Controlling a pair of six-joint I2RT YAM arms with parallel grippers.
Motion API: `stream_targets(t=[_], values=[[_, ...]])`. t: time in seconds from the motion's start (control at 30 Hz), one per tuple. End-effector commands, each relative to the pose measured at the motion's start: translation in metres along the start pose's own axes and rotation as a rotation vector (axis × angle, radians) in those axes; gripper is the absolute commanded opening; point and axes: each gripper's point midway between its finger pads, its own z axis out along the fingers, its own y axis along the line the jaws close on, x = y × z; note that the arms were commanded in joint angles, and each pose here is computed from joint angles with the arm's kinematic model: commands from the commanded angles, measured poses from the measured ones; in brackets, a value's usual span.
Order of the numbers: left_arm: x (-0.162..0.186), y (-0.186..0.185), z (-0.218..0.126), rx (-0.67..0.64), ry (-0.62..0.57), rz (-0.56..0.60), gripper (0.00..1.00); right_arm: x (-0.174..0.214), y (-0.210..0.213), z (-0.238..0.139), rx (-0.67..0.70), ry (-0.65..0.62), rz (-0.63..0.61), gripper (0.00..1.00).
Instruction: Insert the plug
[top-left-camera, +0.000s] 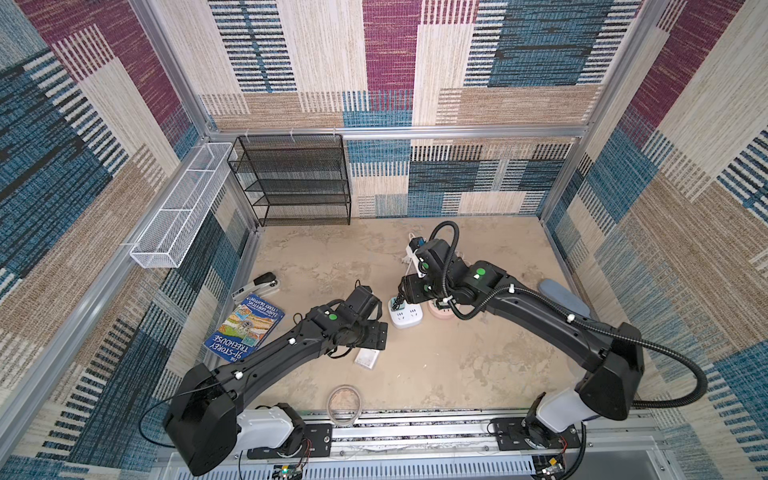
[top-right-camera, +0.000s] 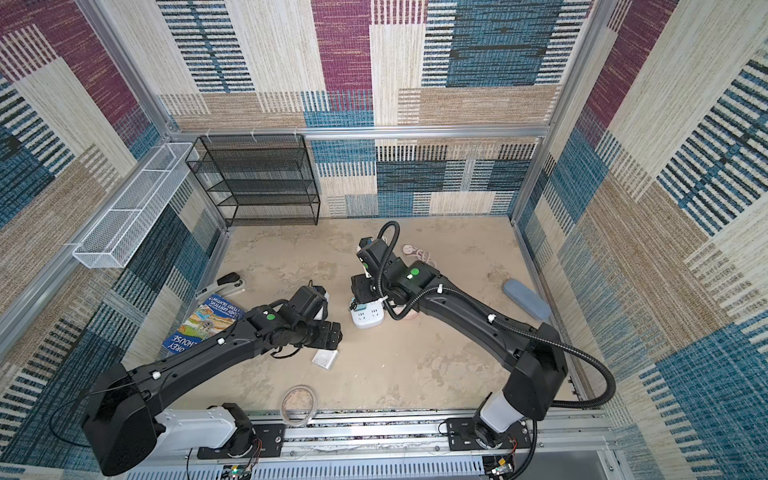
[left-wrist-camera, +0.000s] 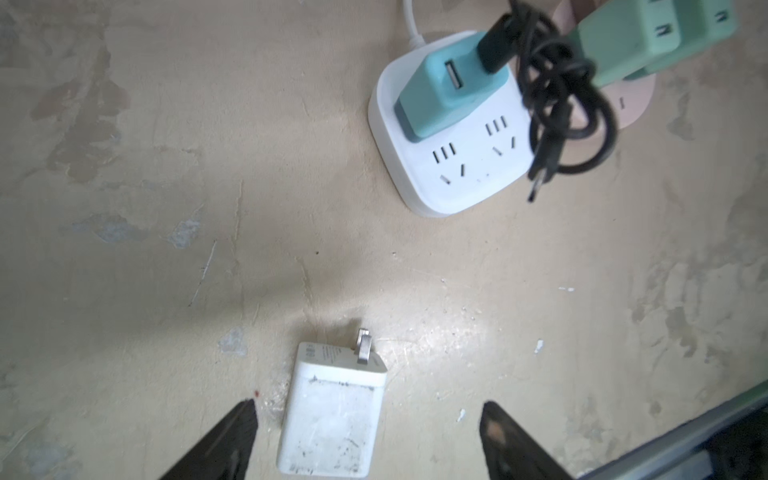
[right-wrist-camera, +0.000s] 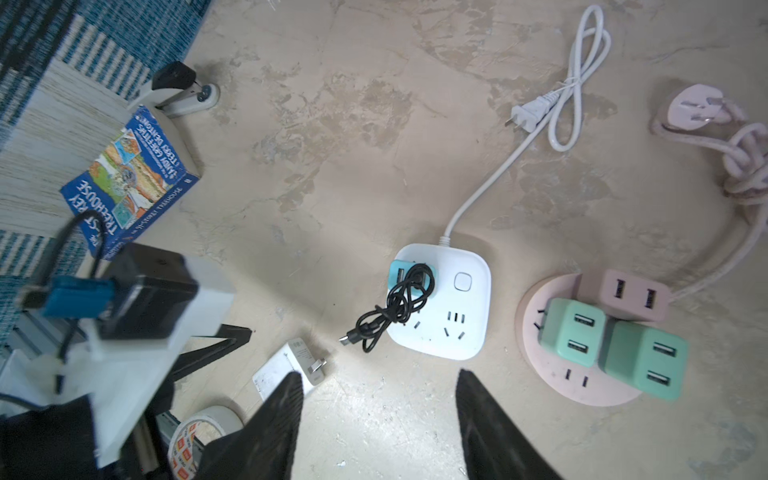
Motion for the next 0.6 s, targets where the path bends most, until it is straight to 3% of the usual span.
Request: stream_targets(t=[0.0,0.1,0.57], values=[[0.014,0.012,0.004,-0.111,0.066,0.023,0.88,-0.015,0.012,-0.007,-0.074,-0.088,0.018,0.73],[0.019,0.011,0.014,-0.127,0.109,0.03,0.88,-0.01,0.011,-0.007,-0.077,-0.09,0.016,0.79],[0.032,0.008,0.045,-0.167,0.22,0.047,0.78,0.003,0.002,-0.002,-0.057,-0.08,0.012,0.77]])
